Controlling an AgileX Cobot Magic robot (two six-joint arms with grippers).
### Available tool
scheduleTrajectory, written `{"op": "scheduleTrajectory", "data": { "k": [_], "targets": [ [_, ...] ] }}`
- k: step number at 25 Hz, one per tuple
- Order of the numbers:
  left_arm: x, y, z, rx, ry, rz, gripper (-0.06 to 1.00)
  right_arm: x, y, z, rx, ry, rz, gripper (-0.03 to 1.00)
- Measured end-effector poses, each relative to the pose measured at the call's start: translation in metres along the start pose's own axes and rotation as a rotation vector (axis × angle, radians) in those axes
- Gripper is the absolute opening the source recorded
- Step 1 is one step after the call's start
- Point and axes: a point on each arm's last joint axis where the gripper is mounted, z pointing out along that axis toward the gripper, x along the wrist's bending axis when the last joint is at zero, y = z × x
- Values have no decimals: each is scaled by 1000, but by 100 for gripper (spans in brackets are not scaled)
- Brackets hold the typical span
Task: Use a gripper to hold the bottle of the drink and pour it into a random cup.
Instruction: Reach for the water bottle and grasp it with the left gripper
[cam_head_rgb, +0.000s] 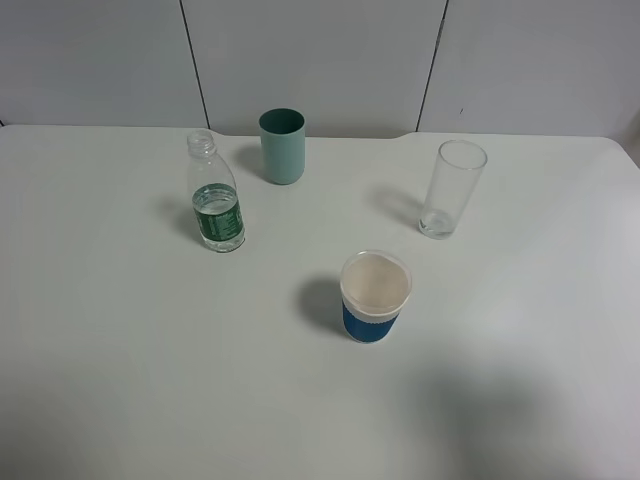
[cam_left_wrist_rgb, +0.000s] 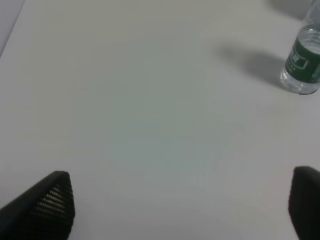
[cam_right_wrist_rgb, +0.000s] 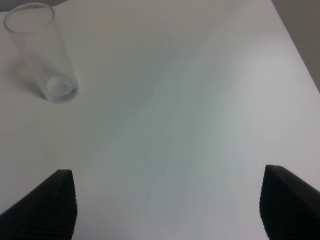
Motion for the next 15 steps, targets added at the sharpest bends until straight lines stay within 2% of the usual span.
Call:
{"op": "scheduleTrajectory", "data": {
  "k": [15],
  "targets": [
    [0, 0, 0, 0, 0, 0, 85, 0, 0, 0, 0, 0, 0, 75]
  ]
}}
